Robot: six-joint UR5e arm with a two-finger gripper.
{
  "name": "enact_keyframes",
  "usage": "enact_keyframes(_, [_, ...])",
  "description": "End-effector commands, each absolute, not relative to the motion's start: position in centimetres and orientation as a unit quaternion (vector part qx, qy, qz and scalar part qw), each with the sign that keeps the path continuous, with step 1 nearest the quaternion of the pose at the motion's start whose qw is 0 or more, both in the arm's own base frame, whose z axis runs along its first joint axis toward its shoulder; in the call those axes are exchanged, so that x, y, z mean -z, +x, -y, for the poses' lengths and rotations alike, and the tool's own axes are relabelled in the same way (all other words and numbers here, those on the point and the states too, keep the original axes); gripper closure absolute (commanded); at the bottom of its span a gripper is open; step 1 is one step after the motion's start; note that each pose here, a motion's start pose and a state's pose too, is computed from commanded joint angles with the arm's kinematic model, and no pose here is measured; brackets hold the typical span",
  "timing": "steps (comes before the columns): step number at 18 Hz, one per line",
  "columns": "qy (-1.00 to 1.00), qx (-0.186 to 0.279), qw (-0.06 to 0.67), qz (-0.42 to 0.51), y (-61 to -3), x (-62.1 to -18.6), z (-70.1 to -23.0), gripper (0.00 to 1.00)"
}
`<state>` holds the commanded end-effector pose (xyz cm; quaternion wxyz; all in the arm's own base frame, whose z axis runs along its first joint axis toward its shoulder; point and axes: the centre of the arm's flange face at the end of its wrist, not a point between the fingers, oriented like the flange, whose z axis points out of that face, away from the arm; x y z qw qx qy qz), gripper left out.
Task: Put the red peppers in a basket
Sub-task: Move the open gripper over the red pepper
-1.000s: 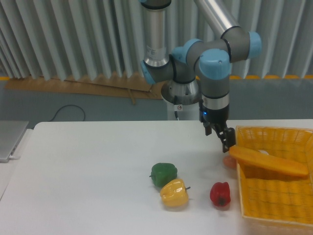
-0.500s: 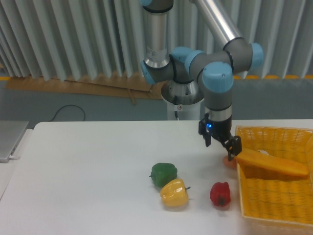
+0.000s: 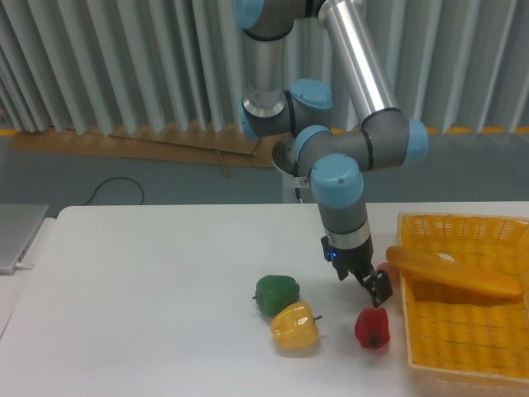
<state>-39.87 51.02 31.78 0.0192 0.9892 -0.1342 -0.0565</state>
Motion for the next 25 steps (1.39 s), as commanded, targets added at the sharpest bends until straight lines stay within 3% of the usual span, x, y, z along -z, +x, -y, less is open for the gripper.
enact_keyframes(8, [0.991, 0.038, 0.002, 0.128, -41.0, -29.6, -51.3, 0.0])
enact_keyframes(25, [0.993, 0.045, -0.016, 0.109, -46.1, -29.6, -49.0, 0.0])
